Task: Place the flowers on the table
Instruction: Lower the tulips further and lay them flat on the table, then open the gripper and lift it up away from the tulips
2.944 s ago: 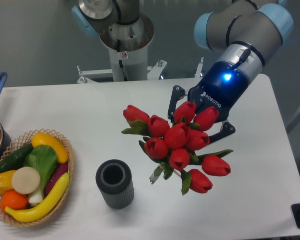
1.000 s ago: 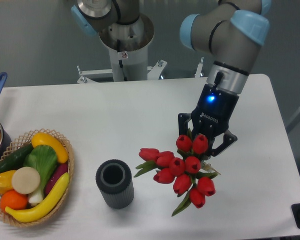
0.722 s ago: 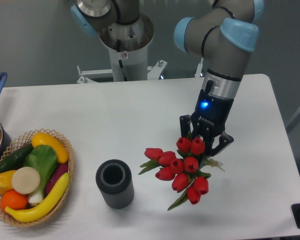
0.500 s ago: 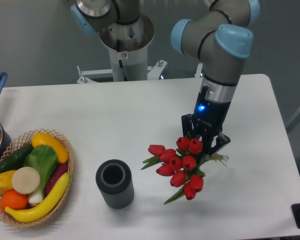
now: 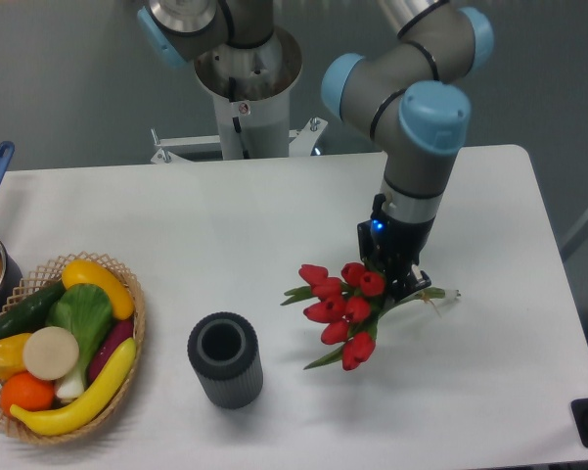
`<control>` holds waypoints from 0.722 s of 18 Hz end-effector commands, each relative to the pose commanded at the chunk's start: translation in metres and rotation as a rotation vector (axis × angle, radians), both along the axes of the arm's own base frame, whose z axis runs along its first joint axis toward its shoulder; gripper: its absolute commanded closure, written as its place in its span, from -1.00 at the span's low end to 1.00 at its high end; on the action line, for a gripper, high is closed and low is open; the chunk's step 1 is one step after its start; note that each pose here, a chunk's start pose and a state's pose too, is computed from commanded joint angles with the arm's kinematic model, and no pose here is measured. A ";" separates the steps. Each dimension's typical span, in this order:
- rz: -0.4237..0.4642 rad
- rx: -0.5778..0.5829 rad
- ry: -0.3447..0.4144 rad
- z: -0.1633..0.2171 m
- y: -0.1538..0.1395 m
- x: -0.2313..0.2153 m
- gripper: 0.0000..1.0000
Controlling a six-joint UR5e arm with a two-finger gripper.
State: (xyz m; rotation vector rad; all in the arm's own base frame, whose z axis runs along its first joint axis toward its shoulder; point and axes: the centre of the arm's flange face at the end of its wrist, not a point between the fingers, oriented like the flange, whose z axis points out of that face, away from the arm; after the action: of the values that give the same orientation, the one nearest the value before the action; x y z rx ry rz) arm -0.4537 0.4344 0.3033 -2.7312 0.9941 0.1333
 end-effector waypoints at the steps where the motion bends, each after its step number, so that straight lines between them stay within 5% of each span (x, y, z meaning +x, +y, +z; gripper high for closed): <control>1: -0.008 -0.005 -0.009 -0.006 0.004 0.003 0.25; 7: -0.023 -0.023 -0.040 -0.026 0.012 0.010 0.23; 11: -0.026 -0.019 -0.033 -0.022 0.013 0.010 0.00; 12: -0.025 -0.014 -0.024 -0.016 0.012 0.008 -0.15; 13: -0.026 -0.007 -0.014 -0.010 0.014 0.008 -0.66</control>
State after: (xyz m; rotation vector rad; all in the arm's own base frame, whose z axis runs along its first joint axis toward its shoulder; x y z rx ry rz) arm -0.4460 0.4486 0.2929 -2.7200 1.0279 0.1063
